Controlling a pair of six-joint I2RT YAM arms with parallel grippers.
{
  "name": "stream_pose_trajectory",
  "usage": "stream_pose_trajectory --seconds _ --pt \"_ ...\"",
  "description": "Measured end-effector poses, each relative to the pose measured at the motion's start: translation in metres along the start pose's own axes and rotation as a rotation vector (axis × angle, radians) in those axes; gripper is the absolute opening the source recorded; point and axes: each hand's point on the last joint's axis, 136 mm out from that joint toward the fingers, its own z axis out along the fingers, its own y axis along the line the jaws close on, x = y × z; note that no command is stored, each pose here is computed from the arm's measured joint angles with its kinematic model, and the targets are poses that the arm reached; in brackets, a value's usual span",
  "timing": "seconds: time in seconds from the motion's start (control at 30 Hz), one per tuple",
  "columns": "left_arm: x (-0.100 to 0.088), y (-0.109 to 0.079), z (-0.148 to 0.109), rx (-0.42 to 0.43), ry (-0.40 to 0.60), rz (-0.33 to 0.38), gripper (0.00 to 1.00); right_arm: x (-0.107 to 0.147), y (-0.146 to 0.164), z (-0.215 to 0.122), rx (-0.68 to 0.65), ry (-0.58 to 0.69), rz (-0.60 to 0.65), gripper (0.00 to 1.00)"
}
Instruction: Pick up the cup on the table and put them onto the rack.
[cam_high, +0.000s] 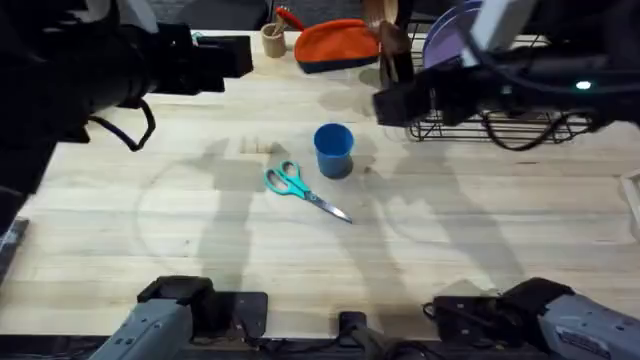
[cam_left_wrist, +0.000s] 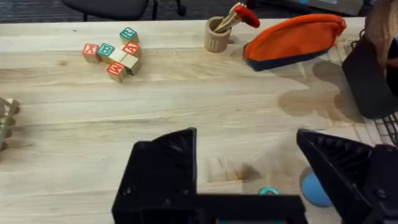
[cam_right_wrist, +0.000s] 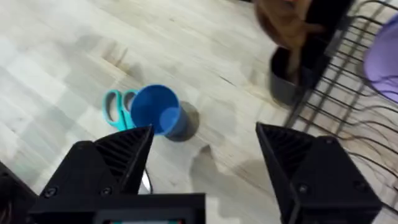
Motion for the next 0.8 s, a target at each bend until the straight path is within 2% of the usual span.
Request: stream_pose_trajectory --seconds 0.23,0.47,0.8 --pt "0.0 0.0 0.0 0.0 0.0 0.0 0.994 0.005 0.022 0.029 -0.041 0.046 0.03 0.996" --pt "0.0 0.0 0.0 0.0 0.0 0.0 0.993 0.022 0.037 0.055 -0.068 0.13 0.035 0.996" --pt "0.0 0.0 0.0 0.0 0.0 0.0 0.993 0.044 0.037 0.083 -0.065 0.226 0.046 0.996"
